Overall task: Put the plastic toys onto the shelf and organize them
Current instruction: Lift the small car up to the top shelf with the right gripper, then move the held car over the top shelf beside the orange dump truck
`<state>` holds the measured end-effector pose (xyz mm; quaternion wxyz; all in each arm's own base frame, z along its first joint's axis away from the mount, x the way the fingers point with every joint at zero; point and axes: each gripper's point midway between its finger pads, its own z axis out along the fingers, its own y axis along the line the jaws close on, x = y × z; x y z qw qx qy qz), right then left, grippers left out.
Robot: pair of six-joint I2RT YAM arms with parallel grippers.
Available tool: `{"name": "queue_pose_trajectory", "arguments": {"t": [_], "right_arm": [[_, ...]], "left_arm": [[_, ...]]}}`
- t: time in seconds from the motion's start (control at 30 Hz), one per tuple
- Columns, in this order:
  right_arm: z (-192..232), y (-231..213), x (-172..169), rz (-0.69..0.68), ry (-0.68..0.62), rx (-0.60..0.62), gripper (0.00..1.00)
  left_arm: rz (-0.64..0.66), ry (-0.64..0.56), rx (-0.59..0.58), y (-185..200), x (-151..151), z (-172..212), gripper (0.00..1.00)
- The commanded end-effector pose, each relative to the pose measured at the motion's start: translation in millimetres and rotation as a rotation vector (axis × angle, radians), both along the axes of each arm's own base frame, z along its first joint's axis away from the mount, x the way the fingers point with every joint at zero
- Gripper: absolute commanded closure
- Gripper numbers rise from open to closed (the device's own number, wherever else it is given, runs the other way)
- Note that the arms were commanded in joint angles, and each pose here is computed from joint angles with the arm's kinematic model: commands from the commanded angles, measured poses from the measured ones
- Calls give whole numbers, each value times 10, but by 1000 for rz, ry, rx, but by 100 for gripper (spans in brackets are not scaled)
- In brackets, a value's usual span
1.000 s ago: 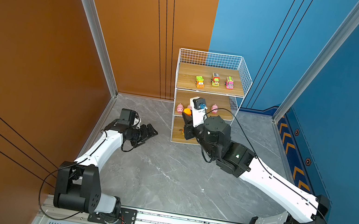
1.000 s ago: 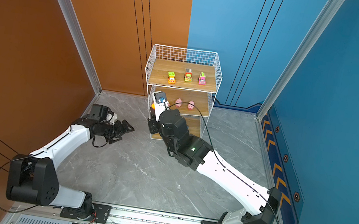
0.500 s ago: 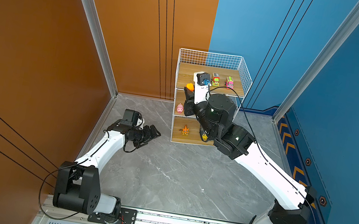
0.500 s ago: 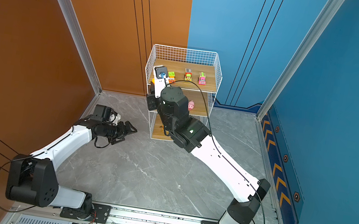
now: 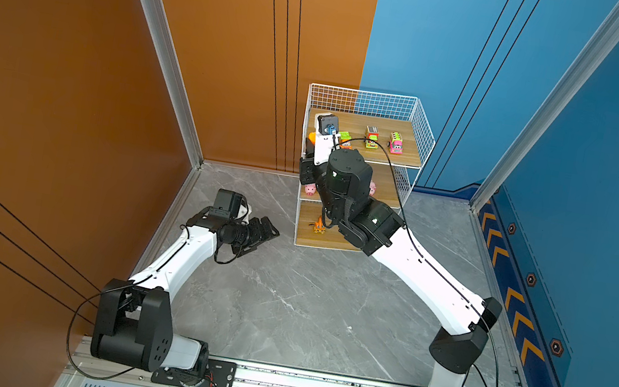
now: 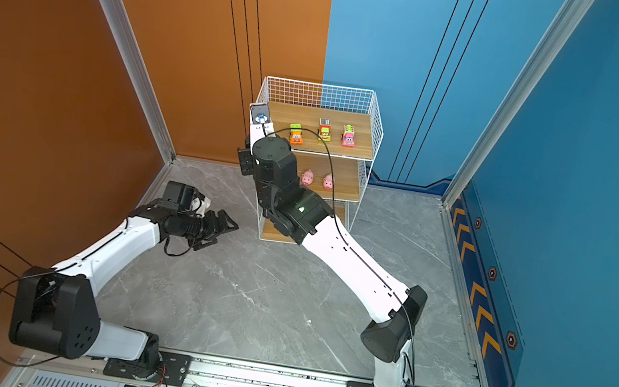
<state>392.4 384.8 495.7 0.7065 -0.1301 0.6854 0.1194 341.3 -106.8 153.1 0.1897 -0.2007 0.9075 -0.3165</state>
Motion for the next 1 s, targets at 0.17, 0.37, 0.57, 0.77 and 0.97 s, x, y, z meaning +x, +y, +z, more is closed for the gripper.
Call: {"name": "queue_pose_trajectory", "arguments": {"t": [0.17,0.37,0.57,0.77,0.97], "right_arm": [[194,-131,148,-92,-50,46,79],[163,-158,222,-109,-45,56,79],[125,-173,282,-117,-38,55,79],[78,-152,339,-122,-28,48,79],[18,-122,398,-126,-18,49,78]], "left_arm": [[-64,-116,32,-31,-54,254,8],[-73,-216,92,37,-63,435,7],[-58,-270,110,100,-60,509,6],[-50,-264,90,104,-47,488,6],[-41,-255,78,111,-41,473,6]]}}
